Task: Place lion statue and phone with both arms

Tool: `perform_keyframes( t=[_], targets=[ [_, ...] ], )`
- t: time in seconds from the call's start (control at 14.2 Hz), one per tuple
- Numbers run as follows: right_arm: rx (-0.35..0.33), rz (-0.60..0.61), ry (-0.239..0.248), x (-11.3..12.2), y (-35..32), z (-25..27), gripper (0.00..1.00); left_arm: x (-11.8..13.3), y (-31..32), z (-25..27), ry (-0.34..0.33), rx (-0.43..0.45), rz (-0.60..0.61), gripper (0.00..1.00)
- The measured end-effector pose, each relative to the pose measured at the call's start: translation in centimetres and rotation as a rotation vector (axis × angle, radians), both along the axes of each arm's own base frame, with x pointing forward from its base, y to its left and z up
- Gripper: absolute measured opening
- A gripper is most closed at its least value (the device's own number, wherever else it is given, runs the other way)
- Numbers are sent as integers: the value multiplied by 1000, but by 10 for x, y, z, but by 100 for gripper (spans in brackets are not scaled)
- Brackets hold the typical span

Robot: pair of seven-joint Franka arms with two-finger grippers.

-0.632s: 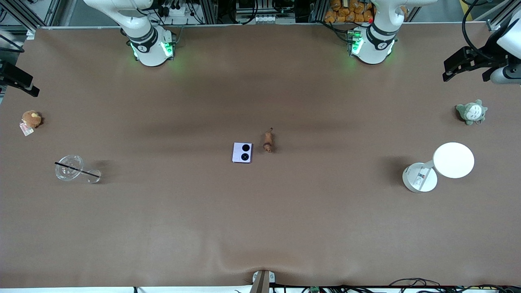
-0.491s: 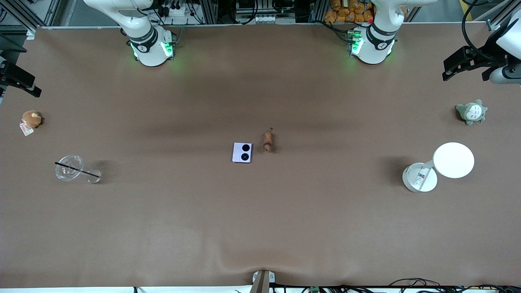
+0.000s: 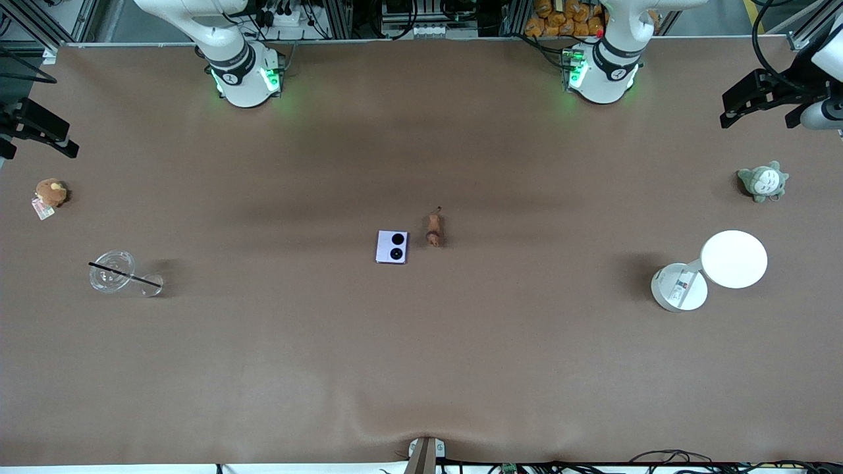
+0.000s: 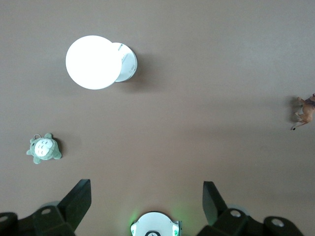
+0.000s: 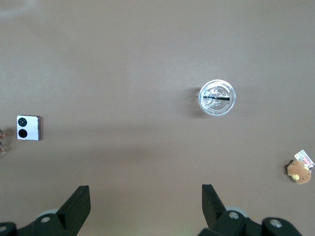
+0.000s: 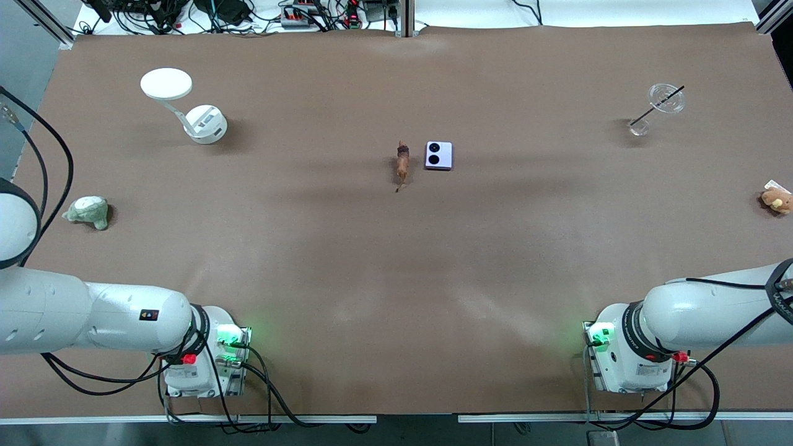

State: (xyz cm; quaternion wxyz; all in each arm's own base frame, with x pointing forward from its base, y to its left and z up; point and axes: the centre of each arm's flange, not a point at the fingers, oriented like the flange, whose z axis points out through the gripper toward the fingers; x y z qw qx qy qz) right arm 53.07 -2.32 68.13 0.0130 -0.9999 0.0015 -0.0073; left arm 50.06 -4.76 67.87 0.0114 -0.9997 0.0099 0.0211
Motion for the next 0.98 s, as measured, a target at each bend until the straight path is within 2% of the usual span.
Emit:
perform_keyframes(
  t=[0.63, 0.84, 0.98],
  targets=[
    [3, 5, 47, -5, 2, -4, 100, -1, 0, -4, 25, 2, -1, 100],
    [2, 25, 45, -4, 13, -4, 100, 1, -1, -7, 31, 3, -1, 100],
    [2, 21, 26, -2, 11, -3, 100, 3, -1, -10, 36, 3, -1, 100]
  ],
)
